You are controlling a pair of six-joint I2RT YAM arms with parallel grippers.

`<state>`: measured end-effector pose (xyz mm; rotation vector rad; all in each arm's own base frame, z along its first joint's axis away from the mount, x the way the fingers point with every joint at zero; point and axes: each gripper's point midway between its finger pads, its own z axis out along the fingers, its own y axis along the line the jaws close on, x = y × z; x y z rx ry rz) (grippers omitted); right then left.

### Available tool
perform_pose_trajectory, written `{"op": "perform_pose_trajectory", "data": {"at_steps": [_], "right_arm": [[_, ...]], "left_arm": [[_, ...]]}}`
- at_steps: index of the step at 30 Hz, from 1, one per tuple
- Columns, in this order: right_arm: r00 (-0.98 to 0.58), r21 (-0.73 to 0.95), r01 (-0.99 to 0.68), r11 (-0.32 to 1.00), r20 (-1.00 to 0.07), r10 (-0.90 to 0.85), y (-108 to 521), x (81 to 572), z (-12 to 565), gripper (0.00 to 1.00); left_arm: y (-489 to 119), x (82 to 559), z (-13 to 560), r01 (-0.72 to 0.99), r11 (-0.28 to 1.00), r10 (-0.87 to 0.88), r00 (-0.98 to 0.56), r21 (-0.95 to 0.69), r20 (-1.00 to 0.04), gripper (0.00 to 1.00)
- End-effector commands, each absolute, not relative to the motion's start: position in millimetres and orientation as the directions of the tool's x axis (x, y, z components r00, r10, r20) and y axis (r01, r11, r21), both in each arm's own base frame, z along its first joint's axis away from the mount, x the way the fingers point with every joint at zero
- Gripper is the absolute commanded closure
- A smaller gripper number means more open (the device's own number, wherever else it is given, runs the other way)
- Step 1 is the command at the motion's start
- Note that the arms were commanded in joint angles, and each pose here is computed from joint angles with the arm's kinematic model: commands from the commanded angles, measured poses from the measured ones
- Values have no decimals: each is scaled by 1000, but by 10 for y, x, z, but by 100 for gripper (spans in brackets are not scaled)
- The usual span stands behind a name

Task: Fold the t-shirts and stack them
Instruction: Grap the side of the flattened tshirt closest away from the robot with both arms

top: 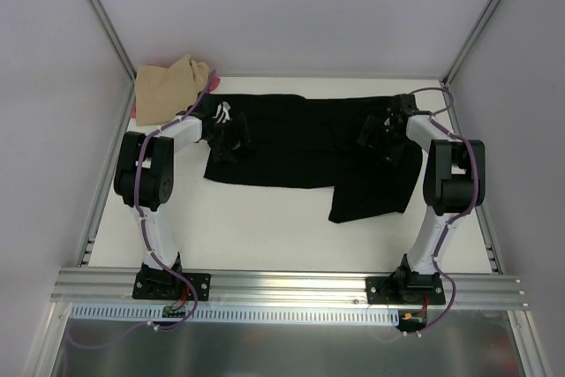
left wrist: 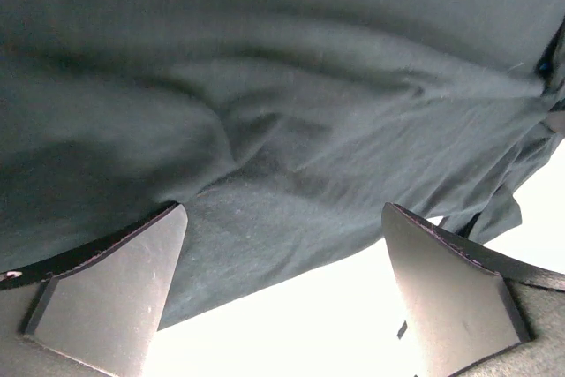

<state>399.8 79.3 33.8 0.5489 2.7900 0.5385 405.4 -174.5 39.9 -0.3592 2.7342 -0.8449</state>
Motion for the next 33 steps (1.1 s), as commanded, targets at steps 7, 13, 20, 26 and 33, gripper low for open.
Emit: {"op": "perform_pose_trajectory", "data": {"at_steps": [7, 13, 20, 26, 33], "right_arm": [[-905, 359, 354, 863, -103, 414, 736, 3423, 221, 0], [-903, 361, 318, 877, -168, 396, 692, 3312, 496, 0], [-892, 316, 217, 924, -321, 319, 578, 2973, 1293, 1], [-891, 248, 200, 948, -357, 282, 457, 2423, 1426, 1], [-900, 197, 292, 936, -275, 339, 363, 1998, 880, 1]], "left_arm": [[-1567, 3287, 175, -205, 834, -298, -949, -512, -104, 1], [-1581, 3141, 410, -144, 840, -262, -952, -523, -159, 1], [-1773, 2905, 1475, 160, 810, -187, -841, -564, -507, 1], [-1784, 2413, 1827, 247, 744, -210, -796, -621, -568, 1], [-1752, 1908, 1750, 268, 676, -245, -796, -686, -553, 1]]}}
